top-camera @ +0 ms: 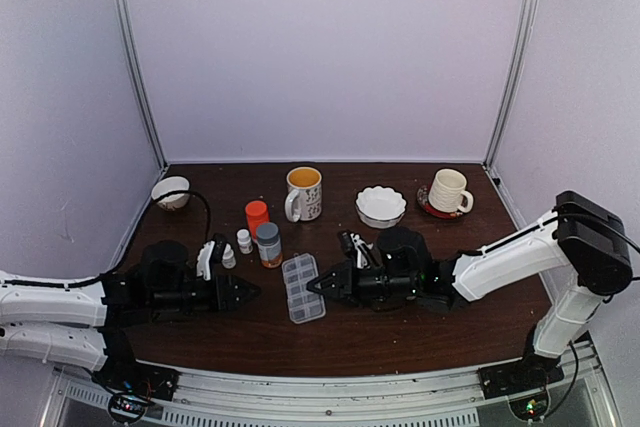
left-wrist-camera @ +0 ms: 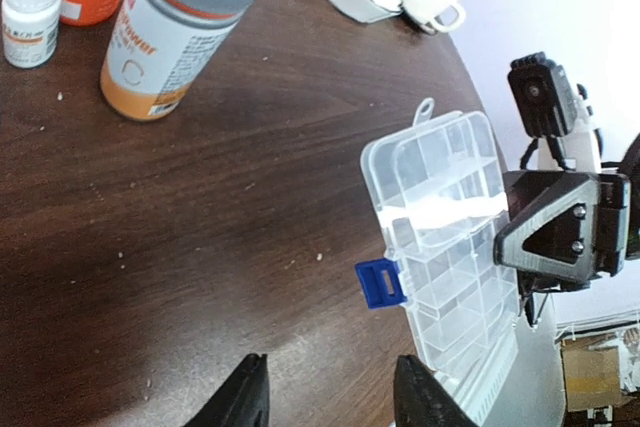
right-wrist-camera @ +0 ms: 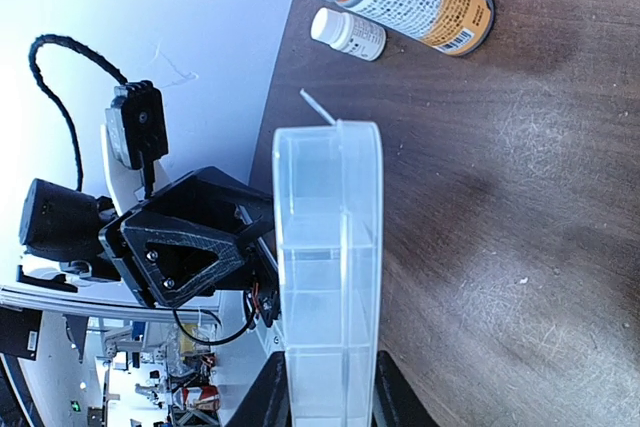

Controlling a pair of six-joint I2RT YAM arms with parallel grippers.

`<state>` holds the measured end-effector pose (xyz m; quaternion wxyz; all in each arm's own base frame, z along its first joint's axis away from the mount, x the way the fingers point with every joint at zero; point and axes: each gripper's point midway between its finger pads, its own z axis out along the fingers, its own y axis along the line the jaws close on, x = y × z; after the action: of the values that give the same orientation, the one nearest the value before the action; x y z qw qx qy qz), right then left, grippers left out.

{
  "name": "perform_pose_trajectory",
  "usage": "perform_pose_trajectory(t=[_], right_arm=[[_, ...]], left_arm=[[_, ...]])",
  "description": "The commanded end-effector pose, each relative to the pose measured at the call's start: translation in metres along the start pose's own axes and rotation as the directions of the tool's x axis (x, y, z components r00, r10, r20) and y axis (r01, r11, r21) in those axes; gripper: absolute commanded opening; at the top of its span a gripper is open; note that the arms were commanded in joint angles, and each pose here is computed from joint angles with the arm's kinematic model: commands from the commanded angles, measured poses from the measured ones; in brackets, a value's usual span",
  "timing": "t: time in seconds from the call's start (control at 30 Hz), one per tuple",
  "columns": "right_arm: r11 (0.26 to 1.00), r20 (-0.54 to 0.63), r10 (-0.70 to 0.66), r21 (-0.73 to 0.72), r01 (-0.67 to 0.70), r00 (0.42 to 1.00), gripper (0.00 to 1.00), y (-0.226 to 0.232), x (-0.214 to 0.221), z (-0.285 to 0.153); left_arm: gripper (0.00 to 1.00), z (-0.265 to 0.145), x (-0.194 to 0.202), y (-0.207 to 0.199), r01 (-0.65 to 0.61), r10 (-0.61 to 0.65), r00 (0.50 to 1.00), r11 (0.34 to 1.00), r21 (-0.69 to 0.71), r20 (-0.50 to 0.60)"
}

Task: Sort the pills into containers
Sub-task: Pass from the right arm to the left

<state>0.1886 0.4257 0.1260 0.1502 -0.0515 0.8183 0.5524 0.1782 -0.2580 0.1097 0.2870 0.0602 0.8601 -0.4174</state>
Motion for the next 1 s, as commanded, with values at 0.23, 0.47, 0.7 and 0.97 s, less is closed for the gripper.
perform_pose_trajectory(t=[0.23, 0.47, 0.7, 0.97], right_arm=[[0.943, 0.077, -0.069, -0.319, 0.090, 0.995, 0.15, 0.084, -0.011, -0.043], [0.924, 0.062, -0.074, -0.372, 0.091, 0.995, 0.15, 0.098, -0.007, -0.043], [0.916, 0.042, -0.101, -0.385, 0.109, 0.994, 0.15, 0.107, 0.000, -0.042], [0.910, 0.012, -0.122, -0.397, 0.117, 0.992, 0.16, 0.112, 0.010, -0.036]], left_arm=[[0.73, -0.035, -0.040, -0.093, -0.086, 0.017, 0.986, 0.900, 0.428, 0.164], [0.78, -0.031, -0.051, -0.118, -0.111, 0.038, 0.987, 0.866, 0.488, 0.157], [0.80, -0.025, -0.061, -0.126, -0.108, 0.021, 0.984, 0.861, 0.498, 0.176], [0.75, -0.019, -0.066, -0.131, -0.098, 0.010, 0.985, 0.850, 0.518, 0.169]])
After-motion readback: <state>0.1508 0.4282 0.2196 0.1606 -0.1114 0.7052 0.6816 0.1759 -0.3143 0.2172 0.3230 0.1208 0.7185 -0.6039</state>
